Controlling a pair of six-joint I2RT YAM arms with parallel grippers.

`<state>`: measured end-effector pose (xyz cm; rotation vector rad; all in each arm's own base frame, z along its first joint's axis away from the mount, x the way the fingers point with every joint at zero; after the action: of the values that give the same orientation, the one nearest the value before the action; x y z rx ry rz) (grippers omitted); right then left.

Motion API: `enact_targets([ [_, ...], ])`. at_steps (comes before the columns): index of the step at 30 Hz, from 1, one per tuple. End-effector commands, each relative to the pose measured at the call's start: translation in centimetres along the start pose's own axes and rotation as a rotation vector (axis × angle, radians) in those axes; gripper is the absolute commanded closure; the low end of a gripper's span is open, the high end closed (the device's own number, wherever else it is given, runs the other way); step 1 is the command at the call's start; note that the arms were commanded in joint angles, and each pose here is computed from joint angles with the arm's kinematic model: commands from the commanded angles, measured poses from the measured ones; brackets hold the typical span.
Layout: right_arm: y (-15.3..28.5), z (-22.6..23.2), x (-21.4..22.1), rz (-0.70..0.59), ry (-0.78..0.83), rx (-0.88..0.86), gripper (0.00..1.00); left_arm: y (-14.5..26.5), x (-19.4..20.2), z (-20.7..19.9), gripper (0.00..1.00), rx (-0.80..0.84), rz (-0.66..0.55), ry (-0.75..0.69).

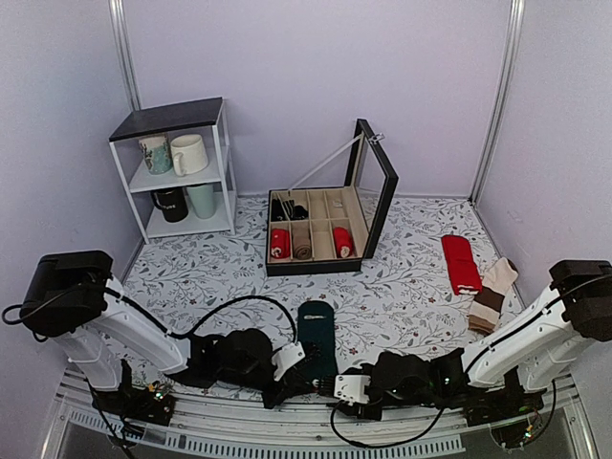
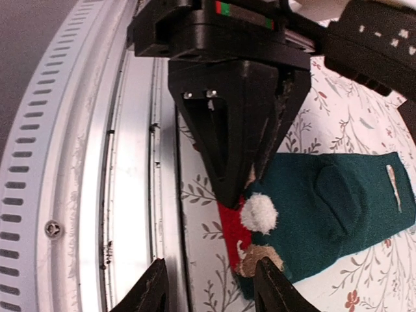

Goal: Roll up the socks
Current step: Roll the sock at the center of the board.

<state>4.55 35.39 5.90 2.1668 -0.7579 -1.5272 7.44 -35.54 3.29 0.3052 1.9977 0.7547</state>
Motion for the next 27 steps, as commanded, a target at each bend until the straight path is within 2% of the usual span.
enact_targets([
  [1, 0.0, -1.9, -0.4, -0.003, 0.077, 0.137, 0.54, 0.0, 6.1, 2.6, 1.0, -0.081, 0.232, 0.048],
  [7, -0.6, -1.2, -0.6, -0.01, 0.12, 0.094, 0.54, -0.2, 6.3, 2.5, 1.0, -0.071, 0.242, 0.049],
  [17, -2.4, -0.6, 2.1, 0.073, 0.077, 0.038, 0.61, -0.2, 6.9, 2.8, 1.0, -0.071, 0.258, 0.057],
  [20, -2.3, -0.6, 2.7, 0.096, 0.043, 0.035, 0.7, -0.1, 6.8, 2.8, 1.0, -0.071, 0.255, 0.06],
  [22, -2.3, -0.5, 3.1, 0.117, 0.023, 0.026, 0.82, -0.1, 6.4, 2.6, 1.0, -0.066, 0.24, 0.055],
  [23, -2.3, -0.4, 3.3, 0.129, 0.012, 0.021, 0.89, 0.1, 6.0, 2.5, 0.97, -0.066, 0.224, 0.049],
  [24, -2.2, -0.2, 3.6, 0.142, -0.01, 0.012, 0.94, 0.2, 5.4, 2.3, 0.88, -0.062, 0.201, 0.042],
  [25, -2.1, -0.1, 3.9, 0.153, -0.029, 0.003, 0.97, 0.5, 4.8, 2.1, 0.8, -0.056, 0.177, 0.027],
  [27, -1.8, 0.2, 4.3, 0.166, -0.078, -0.018, 1.0, 1.5, 2.6, 1.4, 0.74, -0.049, 0.092, -0.019],
])
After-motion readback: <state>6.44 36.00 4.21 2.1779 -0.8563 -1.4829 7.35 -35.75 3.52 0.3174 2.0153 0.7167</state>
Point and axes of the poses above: each gripper's point midway between its finger pads, its own y axis back along the fingers, its own z axis along the line the jaws close on, x = y × z, the point moved 3 cm from there along y, back along the fingers, and after that the axes turned 9 degrees about y, right-handed, at the moved point
